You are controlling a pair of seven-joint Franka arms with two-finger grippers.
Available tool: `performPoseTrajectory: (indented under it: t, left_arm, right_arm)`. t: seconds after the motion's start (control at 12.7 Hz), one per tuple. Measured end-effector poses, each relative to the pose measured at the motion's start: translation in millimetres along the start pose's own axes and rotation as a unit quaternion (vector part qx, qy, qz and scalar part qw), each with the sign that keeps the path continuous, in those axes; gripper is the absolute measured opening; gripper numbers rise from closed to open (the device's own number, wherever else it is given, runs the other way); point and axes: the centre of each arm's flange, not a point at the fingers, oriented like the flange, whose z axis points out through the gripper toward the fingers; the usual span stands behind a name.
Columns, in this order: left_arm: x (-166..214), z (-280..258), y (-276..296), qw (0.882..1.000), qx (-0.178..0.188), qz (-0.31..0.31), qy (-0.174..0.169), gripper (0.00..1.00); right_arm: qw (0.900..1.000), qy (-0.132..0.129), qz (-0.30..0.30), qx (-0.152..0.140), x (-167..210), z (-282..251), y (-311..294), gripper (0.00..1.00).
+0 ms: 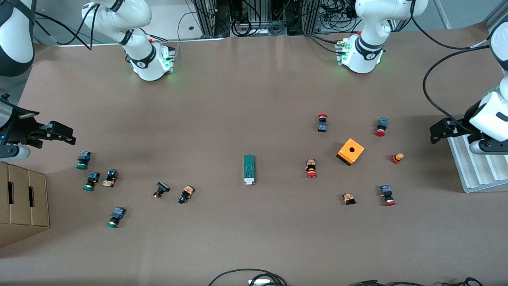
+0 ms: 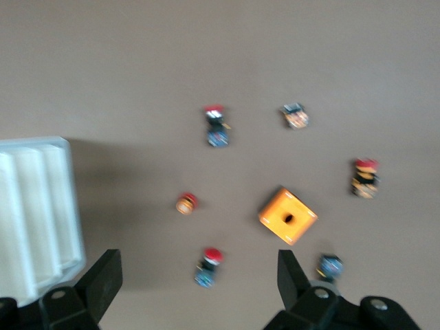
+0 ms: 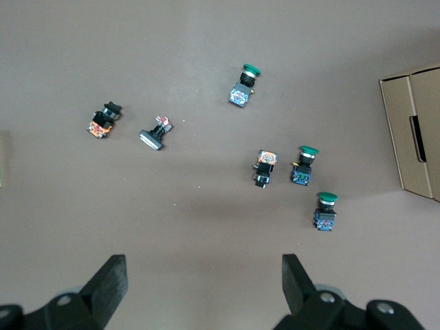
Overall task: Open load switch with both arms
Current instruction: 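Move the left gripper toward the green load switch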
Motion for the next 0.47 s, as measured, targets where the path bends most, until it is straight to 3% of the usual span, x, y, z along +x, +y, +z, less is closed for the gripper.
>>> performPoseTrajectory:
  t: [0.16, 0.24, 0.32, 0.47]
  left_arm:
    - [0.8, 10.2, 16.7, 0.997, -0.07, -0.003, -0.022, 1.0]
    - [4.1, 17.2, 21.5, 0.996, -0.082, -0.003, -0.028, 1.0]
    - [7.3, 23.4, 21.8, 0.997, -0.075, -0.001, -0.033, 1.0]
    - [10.8, 27.0, 11.7, 0.999, -0.025, 0.017, -0.035, 1.0]
  right_arm:
    - [1.0, 0.004, 0.0, 0.0, 0.8, -0.8, 0.1, 1.0]
    - [1.0, 0.006, 0.0, -0.001, 1.2, -1.2, 0.3, 1.0]
    - [1.0, 0.008, 0.001, -0.001, 1.4, -1.5, 0.9, 1.0]
    - [1.0, 0.01, 0.003, -0.001, 1.2, -2.5, 3.5, 1.0]
